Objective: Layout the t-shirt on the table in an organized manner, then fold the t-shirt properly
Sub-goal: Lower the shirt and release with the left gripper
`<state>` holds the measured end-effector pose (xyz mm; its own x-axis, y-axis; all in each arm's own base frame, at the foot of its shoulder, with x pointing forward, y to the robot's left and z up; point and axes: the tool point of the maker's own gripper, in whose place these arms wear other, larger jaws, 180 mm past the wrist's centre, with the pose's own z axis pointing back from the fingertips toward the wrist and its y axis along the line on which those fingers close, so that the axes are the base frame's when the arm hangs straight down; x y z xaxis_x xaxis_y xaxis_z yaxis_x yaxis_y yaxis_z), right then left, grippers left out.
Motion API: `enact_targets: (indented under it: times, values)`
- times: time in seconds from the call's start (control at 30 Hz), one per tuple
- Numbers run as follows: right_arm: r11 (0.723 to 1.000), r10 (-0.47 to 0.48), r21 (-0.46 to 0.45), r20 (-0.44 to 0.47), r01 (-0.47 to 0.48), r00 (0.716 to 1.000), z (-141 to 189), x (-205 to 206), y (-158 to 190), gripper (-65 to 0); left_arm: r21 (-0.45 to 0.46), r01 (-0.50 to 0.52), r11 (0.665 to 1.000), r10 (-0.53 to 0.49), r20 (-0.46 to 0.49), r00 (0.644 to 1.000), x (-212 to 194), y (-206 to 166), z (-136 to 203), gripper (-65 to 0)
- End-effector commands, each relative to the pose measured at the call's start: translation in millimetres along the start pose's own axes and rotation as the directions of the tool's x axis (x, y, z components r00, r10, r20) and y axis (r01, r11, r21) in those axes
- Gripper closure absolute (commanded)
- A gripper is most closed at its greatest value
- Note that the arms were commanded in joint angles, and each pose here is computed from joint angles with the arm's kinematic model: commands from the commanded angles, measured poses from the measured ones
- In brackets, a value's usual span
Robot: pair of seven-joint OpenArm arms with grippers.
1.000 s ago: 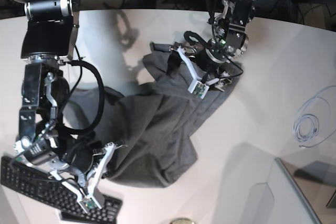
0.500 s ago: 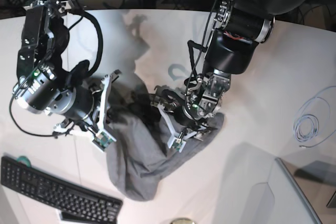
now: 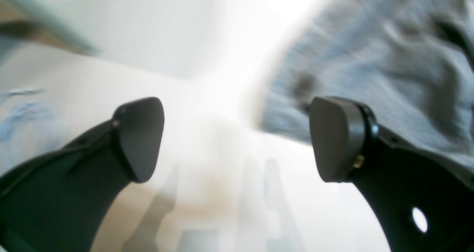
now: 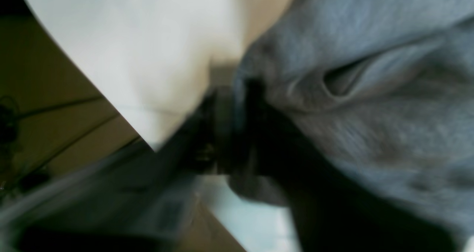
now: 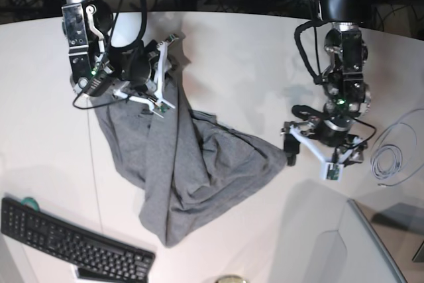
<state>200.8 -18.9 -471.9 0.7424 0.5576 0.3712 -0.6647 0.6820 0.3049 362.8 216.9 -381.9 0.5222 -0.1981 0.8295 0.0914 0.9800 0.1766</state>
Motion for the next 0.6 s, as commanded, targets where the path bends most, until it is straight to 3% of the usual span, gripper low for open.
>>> enact_targets:
  times: [0.0, 0.07, 0.1, 0.27, 0.43, 0.57]
  values:
    - [1.000, 0.007, -0.003, 0.054, -0.007, 0.999, 6.2, 15.3, -2.7, -28.4, 0.019, 0.014, 1.000, -0.014, 0.000, 1.000, -4.3, 14.8, 9.9, -58.4]
    - [0.999, 0.027, -0.025, 0.085, -0.025, 0.996, 15.6, 22.3, -2.7, -40.2, 0.047, 0.004, 0.999, -0.003, -0.028, 1.000, -23.2, 35.8, 26.4, -58.4]
    - [0.999, 0.040, -0.040, 0.107, -0.036, 0.993, 22.2, 26.6, -1.1, -42.9, 0.056, 0.000, 0.998, 0.003, -0.045, 0.999, -33.5, 44.9, 34.3, -58.4]
    - [0.981, 0.158, -0.154, 0.302, -0.116, 0.940, 66.2, 95.4, -14.2, -43.2, 0.120, -0.046, 0.992, 0.065, -0.162, 0.985, -97.8, 80.5, 70.7, -58.4]
    - [0.979, -0.005, -0.178, 0.448, 0.094, 0.894, 69.8, 167.2, -68.4, -43.2, 0.146, -0.053, 0.988, 0.087, -0.238, 0.967, -135.1, 87.4, 96.3, -58.4]
    - [0.952, -0.149, -0.155, 0.522, 0.265, 0.840, 52.6, 201.0, -119.3, -43.8, 0.123, -0.162, 0.979, 0.187, -0.222, 0.957, -146.9, 77.1, 107.9, -58.4]
